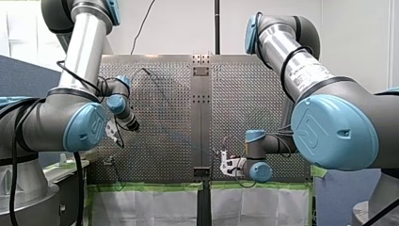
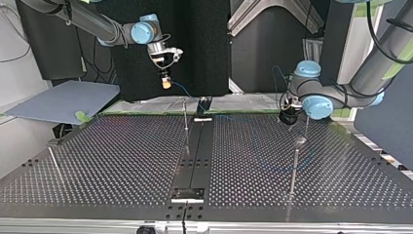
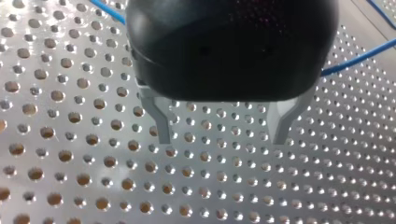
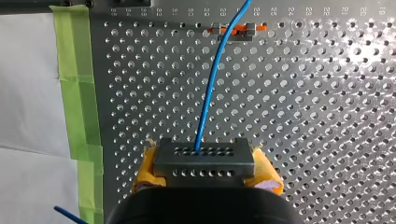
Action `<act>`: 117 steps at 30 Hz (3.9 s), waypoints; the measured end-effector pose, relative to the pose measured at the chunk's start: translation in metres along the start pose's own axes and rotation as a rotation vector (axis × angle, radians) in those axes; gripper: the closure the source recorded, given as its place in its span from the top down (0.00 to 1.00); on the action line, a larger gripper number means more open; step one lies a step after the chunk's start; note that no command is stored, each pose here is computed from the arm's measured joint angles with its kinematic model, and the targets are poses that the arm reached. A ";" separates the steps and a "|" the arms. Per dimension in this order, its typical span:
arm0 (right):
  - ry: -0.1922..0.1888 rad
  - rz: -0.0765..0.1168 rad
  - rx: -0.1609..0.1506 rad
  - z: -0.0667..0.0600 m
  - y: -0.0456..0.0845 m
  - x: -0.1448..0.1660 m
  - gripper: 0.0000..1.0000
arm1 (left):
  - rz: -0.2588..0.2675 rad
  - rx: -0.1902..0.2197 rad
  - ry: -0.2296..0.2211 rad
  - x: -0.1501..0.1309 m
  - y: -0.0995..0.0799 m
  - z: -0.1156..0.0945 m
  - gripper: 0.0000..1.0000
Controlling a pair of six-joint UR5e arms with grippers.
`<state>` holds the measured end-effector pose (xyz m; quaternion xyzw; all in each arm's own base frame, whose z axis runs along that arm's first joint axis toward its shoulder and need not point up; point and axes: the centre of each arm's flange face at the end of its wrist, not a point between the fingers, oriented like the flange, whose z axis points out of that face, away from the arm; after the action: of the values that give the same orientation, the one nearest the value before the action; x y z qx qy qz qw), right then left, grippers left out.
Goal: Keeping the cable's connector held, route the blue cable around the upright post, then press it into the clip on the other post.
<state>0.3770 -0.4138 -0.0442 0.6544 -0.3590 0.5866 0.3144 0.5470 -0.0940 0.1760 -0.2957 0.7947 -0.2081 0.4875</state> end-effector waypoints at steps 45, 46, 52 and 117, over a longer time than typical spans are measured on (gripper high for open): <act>0.001 0.005 0.006 0.000 0.001 0.000 0.00 | -0.409 0.252 -0.180 -0.010 0.034 -0.030 1.00; 0.001 0.005 0.006 0.000 0.001 0.000 0.00 | -0.418 0.257 -0.187 -0.011 0.035 -0.032 1.00; 0.003 0.006 0.008 0.001 0.001 0.000 0.00 | -0.475 0.263 -0.225 -0.004 0.042 -0.044 1.00; 0.011 0.007 0.016 0.001 -0.001 0.001 0.00 | -0.590 0.373 -0.236 0.045 0.047 -0.129 1.00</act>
<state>0.3788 -0.4141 -0.0432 0.6525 -0.3547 0.5940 0.3091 0.4029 -0.0842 0.1737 -0.4402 0.5618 -0.4458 0.5403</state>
